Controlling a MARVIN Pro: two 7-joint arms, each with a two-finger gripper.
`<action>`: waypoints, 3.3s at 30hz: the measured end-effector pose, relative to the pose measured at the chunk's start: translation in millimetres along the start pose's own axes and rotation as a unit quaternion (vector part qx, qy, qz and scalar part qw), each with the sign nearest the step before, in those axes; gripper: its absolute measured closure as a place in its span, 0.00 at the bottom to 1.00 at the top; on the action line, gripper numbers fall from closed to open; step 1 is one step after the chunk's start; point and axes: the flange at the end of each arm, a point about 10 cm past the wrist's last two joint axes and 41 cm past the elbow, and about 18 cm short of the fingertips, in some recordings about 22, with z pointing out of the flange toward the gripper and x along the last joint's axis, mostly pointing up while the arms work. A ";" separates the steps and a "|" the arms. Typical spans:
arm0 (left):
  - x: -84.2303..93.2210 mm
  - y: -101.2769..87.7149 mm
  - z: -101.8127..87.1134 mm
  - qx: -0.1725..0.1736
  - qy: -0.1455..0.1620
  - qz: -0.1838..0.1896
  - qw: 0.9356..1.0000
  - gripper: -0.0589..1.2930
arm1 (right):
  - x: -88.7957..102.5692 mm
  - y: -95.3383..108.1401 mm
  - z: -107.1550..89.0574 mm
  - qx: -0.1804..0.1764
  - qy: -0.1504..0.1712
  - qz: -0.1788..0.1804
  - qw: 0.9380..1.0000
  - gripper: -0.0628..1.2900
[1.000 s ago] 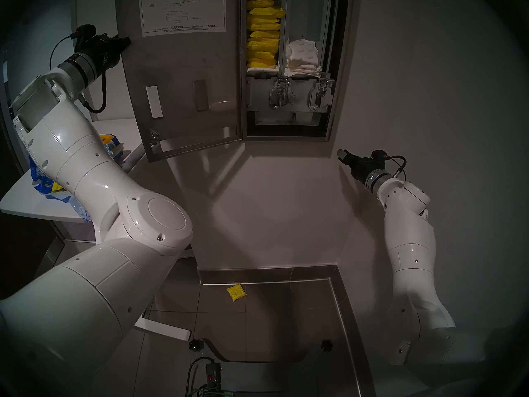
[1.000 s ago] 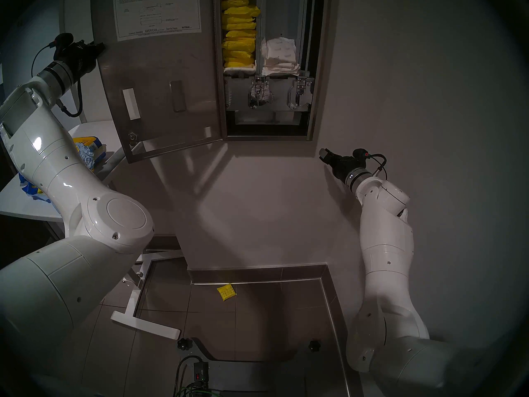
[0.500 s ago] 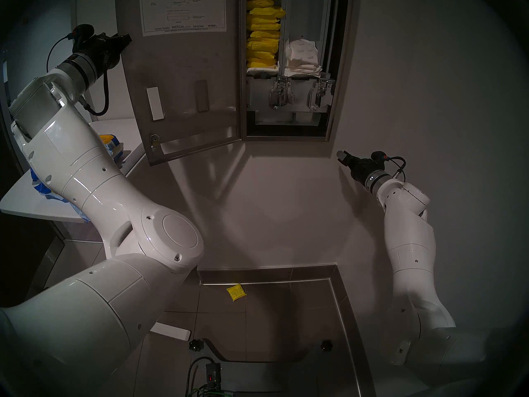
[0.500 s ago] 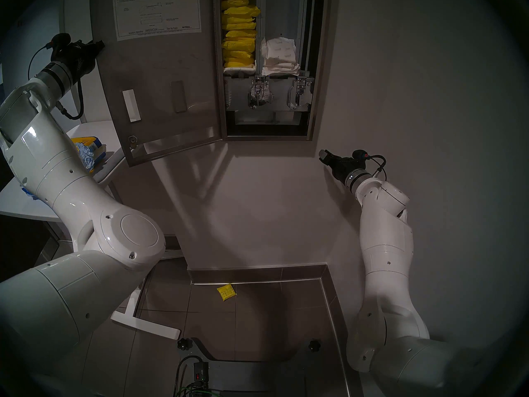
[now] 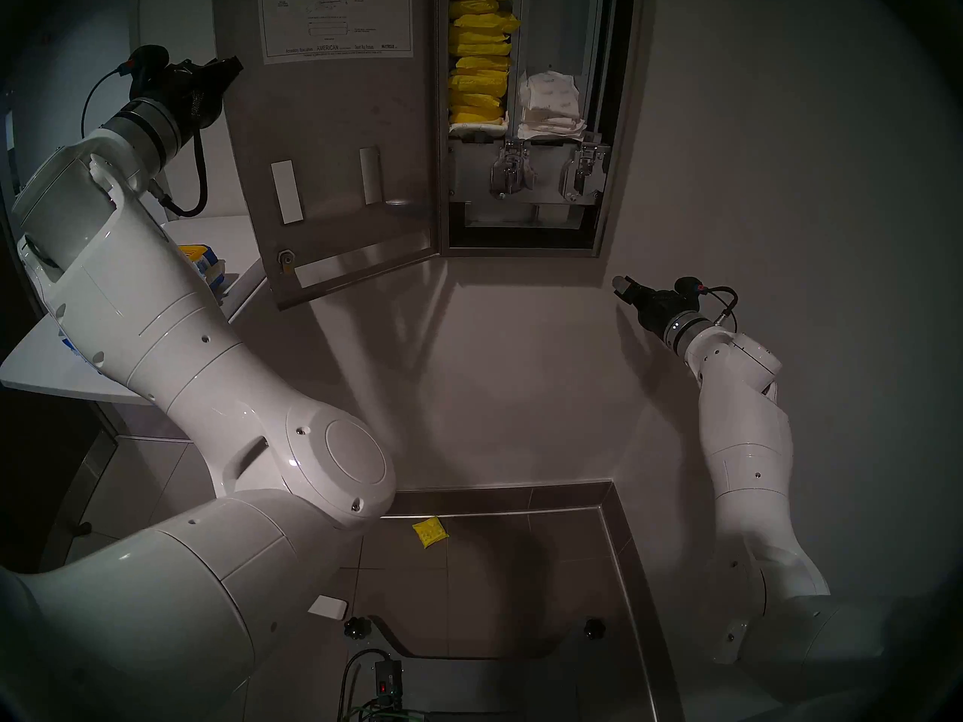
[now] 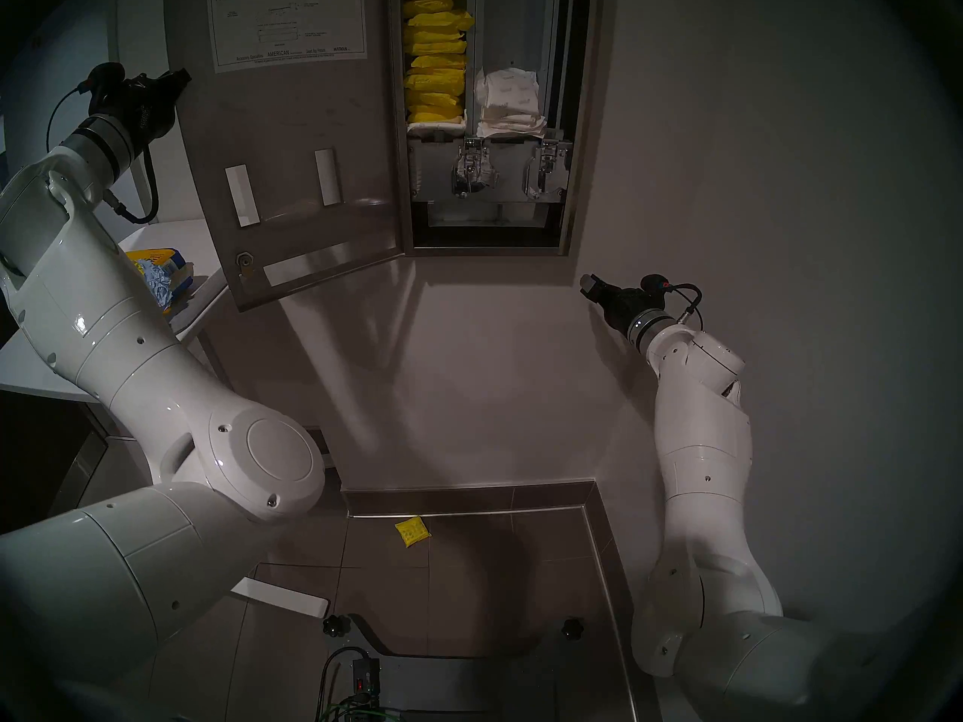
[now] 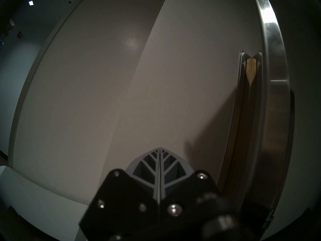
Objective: Open the dispenser door, put the pads inside, close the door
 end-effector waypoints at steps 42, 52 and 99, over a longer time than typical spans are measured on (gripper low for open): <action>-101.4 124.3 0.4 -0.279 -0.024 -0.207 0.938 0.97 | 3.7 -1.4 0.3 0.003 0.002 -0.003 1.000 0.04; -117.8 117.5 -5.6 -0.303 -0.037 -0.230 0.924 0.97 | 7.7 -4.0 -0.3 0.006 0.007 -0.006 1.000 0.04; -280.9 0.1 -42.8 0.077 -0.225 0.268 0.934 0.97 | 13.1 -7.7 -1.9 0.009 0.016 -0.010 1.000 0.04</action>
